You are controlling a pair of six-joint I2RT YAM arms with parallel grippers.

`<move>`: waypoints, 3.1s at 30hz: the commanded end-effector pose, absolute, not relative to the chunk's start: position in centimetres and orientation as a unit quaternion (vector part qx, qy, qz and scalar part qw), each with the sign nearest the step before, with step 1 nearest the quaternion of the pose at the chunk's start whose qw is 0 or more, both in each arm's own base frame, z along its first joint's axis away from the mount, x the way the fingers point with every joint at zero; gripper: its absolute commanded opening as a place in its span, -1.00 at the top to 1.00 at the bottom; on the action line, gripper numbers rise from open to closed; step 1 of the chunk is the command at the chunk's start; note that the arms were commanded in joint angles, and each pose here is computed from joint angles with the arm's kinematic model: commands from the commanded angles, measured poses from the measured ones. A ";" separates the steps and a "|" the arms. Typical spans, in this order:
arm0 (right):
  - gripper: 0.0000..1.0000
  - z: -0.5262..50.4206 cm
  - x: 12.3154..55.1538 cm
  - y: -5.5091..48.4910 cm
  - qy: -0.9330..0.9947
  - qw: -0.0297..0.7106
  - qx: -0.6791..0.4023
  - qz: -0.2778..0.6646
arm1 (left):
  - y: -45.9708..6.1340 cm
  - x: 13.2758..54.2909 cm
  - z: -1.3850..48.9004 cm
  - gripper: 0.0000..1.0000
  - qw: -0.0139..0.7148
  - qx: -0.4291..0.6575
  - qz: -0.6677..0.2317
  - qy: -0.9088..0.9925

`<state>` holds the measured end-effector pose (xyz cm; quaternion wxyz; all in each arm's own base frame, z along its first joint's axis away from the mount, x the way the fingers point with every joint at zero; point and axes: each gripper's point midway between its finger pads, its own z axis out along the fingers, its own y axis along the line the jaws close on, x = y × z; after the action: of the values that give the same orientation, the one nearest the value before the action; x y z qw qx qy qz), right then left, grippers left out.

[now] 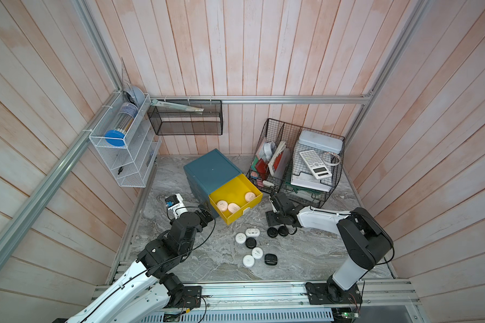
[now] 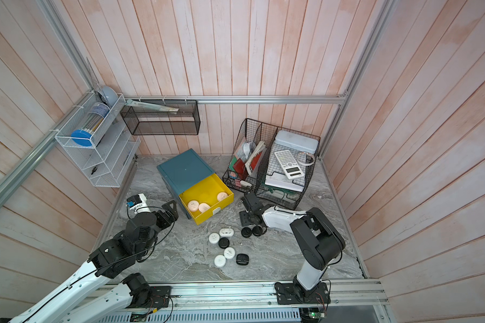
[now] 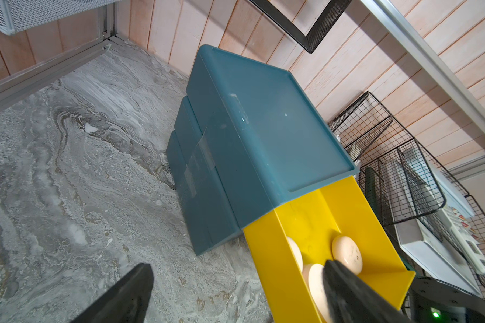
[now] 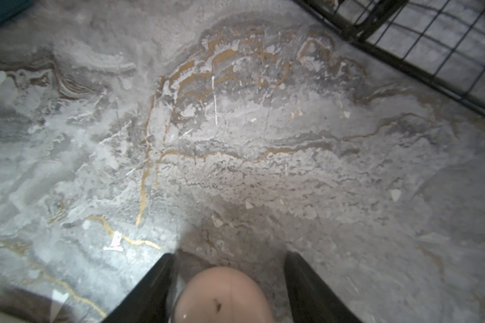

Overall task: Put the bluetooth earphones in the drawer according to color
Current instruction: Pick up the Bluetooth earphone from the center of the board, then place the bluetooth earphone in the drawer.

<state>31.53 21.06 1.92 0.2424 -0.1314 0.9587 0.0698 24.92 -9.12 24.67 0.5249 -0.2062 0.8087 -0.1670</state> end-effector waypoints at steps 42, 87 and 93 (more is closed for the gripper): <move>-0.50 -0.1 26.5 15.4 0.987 0.110 -0.113 -0.019 | -7.9 24.4 23.1 -1.00 0.523 -0.213 -0.150 0.811; 0.15 29.2 29.3 38.3 0.818 0.352 -0.277 0.361 | -6.9 24.0 24.4 -1.00 0.532 -0.222 -0.138 0.805; -0.21 28.4 29.6 41.2 0.816 0.329 -0.298 0.371 | -7.9 24.2 26.7 -1.00 0.542 -0.225 -0.190 0.787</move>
<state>30.10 39.92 26.15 0.3230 -0.2819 0.8370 0.3401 23.90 -7.48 24.11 0.5288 -0.2150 0.8064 -0.1542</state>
